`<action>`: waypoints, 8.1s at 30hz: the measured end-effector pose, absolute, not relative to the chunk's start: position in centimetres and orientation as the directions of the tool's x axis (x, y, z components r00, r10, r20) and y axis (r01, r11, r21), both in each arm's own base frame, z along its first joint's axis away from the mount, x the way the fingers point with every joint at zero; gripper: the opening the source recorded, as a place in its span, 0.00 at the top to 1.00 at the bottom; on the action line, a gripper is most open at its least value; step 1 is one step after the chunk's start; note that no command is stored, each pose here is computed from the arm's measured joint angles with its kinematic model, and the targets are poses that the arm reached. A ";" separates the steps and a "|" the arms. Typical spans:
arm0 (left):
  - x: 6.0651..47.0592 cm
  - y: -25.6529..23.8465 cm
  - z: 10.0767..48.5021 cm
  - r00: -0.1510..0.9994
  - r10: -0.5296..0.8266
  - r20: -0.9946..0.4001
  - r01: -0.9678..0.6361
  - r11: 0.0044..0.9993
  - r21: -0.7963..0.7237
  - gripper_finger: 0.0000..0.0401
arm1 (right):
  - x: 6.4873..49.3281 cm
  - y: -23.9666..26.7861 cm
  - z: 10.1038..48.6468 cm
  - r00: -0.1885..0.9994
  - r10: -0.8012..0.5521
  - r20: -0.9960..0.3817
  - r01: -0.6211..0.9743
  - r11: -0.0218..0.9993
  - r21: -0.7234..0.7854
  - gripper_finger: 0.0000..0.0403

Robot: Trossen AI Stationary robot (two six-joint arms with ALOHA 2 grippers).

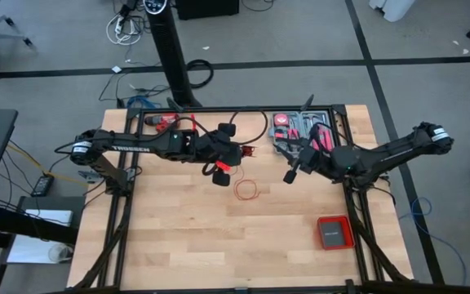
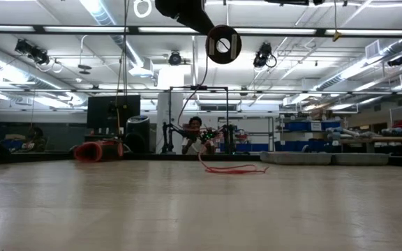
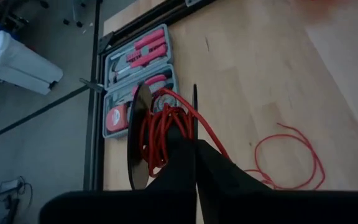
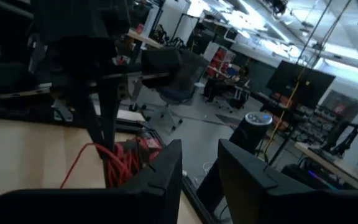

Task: Coil cords
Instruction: Uncoil the red wire from the black spool

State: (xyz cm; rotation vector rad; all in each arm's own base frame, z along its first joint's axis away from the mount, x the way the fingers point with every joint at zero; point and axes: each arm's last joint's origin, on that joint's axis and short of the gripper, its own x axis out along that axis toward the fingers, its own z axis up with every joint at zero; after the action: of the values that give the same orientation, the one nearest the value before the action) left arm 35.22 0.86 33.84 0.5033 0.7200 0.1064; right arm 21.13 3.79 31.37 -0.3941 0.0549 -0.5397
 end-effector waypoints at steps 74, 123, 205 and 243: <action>33.4 -2.0 37.5 0.852 0.284 -0.440 -0.020 0.857 0.514 1.00 | 22.4 5.7 23.5 0.748 -0.551 -0.370 0.458 0.832 -0.314 1.00; 34.8 5.5 31.6 0.663 0.021 -0.749 0.296 0.911 0.288 1.00 | 18.2 1.9 31.3 0.932 -0.355 -0.077 0.287 0.850 -0.442 1.00; 36.8 3.0 33.5 0.834 0.012 -0.552 0.282 0.850 0.445 1.00 | 19.1 4.0 24.0 0.782 -0.504 -0.367 0.415 0.860 -0.296 0.81; 30.2 2.6 26.0 0.984 0.073 -0.162 -0.017 0.947 0.321 1.00 | 24.8 -6.1 23.2 0.929 -0.154 -0.336 0.127 0.987 -0.102 0.81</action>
State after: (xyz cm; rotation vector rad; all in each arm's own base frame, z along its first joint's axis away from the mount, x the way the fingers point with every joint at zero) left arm 30.25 2.57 25.96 0.3248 0.1733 0.0459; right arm 24.85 -6.14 23.21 -0.0791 0.3507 -0.1443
